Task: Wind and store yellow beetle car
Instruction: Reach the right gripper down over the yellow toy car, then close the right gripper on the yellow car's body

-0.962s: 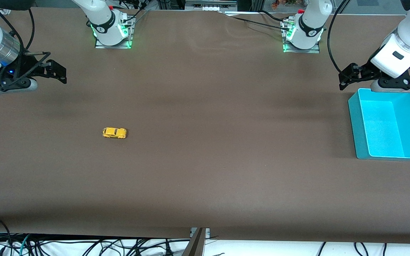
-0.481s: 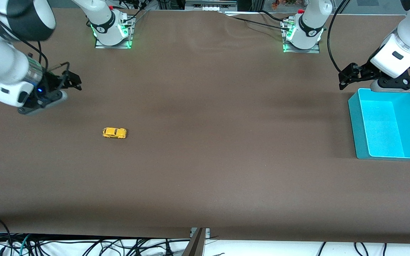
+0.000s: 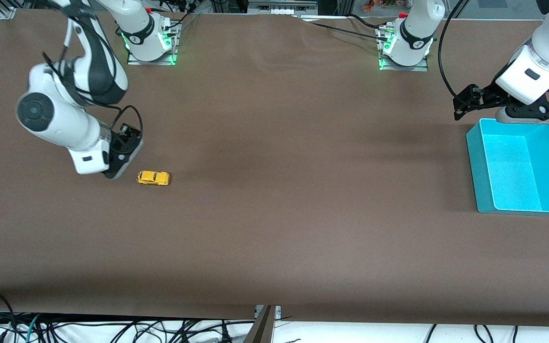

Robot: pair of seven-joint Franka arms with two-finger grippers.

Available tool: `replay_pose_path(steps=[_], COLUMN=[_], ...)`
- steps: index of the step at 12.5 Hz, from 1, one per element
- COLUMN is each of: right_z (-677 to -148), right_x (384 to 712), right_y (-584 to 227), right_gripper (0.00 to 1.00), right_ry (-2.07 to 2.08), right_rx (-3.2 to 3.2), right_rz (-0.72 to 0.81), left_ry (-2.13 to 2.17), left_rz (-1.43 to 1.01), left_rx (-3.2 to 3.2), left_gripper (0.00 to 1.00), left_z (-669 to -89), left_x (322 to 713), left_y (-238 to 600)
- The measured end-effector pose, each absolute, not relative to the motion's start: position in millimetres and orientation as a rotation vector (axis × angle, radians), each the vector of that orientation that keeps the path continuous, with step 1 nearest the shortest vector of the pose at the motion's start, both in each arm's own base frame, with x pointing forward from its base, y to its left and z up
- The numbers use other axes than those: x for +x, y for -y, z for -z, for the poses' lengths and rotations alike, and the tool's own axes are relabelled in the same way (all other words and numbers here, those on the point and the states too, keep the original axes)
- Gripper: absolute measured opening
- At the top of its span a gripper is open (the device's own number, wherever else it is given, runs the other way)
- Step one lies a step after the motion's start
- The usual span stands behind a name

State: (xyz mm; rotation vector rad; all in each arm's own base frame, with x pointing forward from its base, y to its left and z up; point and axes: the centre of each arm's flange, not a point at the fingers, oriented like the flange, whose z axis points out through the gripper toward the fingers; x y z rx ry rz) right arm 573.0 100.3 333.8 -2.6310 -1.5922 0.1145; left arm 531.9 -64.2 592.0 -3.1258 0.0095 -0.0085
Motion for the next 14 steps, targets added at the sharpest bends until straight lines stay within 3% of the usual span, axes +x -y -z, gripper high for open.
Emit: replay_pose_path(steps=[4,9,10,14], right_z=[-254.0,-205.6,-200.6,-200.1], right_x=[561.6,565.8,565.9,567.1], right_y=[-91.8,-86.2,-86.6,-89.7], right_gripper=[1.0,0.98,0.94,0.44], right_ry=[1.948,2.038,2.046,2.062], right_rx=[-2.398,-2.339,-2.333,-2.32], right_rz=[-0.014,0.05,0.056,0.067], left_ry=[-0.009,-0.01,-0.01,-0.012], left_rz=[0.008,0.008,0.008,0.008], left_rx=[-3.126,-3.126,-3.126,-3.126], left_gripper=[1.0,1.0,1.0,1.0], left_z=[-591.9,-591.9,-591.9,-591.9], left_x=[531.9,531.9,531.9,531.8], left_y=[64.2,64.2,64.3,65.0])
